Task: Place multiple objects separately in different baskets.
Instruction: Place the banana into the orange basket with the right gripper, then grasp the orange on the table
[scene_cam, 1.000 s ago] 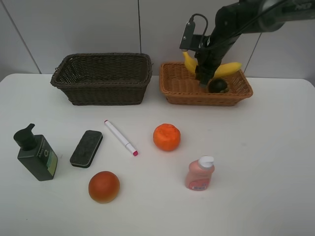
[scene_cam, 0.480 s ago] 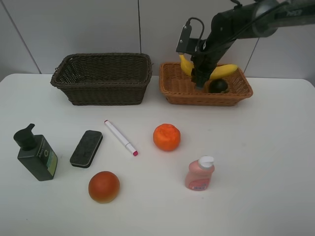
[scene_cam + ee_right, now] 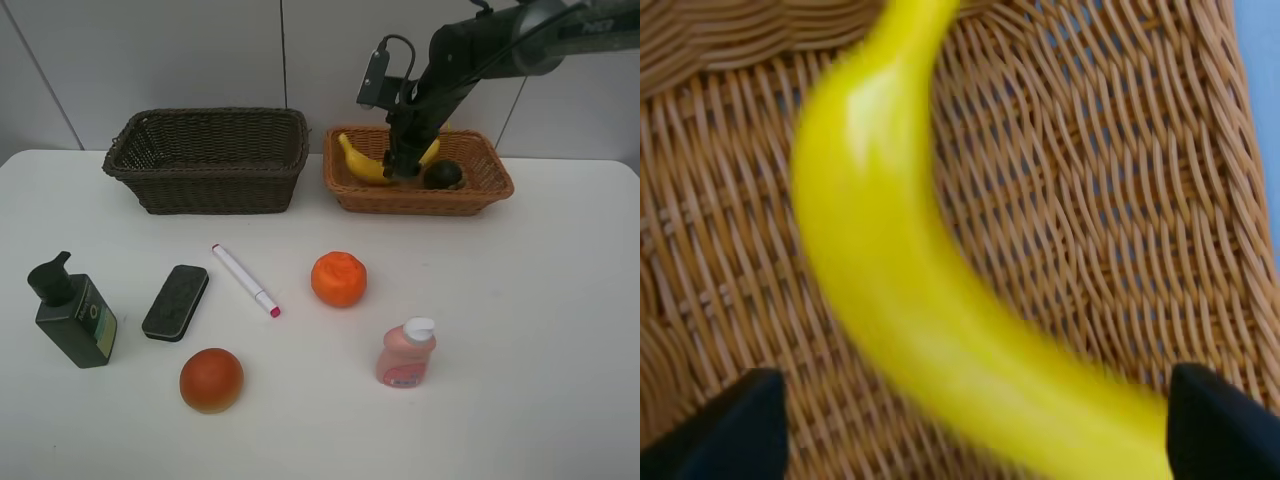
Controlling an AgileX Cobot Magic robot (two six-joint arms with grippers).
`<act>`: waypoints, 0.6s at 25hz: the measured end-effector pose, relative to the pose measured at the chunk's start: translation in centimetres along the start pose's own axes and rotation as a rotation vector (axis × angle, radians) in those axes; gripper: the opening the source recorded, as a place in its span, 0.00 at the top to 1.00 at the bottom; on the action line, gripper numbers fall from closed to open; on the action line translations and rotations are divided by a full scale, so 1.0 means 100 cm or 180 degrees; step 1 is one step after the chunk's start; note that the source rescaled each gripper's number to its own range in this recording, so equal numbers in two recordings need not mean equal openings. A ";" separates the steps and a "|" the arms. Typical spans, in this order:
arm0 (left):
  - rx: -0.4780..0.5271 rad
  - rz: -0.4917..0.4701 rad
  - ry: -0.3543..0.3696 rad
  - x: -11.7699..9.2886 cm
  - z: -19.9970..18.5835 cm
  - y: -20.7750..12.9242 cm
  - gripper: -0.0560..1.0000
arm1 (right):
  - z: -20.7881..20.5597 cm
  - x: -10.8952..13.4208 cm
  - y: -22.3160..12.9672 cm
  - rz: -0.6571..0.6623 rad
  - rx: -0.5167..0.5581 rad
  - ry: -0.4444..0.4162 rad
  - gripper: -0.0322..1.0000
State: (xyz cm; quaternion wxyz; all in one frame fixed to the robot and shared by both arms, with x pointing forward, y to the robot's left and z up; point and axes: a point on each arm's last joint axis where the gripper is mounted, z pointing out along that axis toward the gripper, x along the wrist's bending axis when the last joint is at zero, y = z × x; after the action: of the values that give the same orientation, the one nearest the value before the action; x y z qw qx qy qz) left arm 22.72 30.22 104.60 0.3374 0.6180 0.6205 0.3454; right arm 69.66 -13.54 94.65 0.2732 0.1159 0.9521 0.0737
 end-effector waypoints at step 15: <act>0.0000 0.0000 0.0000 0.000 0.000 0.000 0.00 | -0.027 -0.004 -0.002 0.0059 0.0118 0.0123 0.03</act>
State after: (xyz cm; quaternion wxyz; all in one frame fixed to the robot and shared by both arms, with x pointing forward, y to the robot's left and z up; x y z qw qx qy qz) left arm 22.72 30.22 104.60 0.3374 0.6180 0.6205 0.3454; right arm 68.50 -14.07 97.10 0.2518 0.1283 0.9573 0.0608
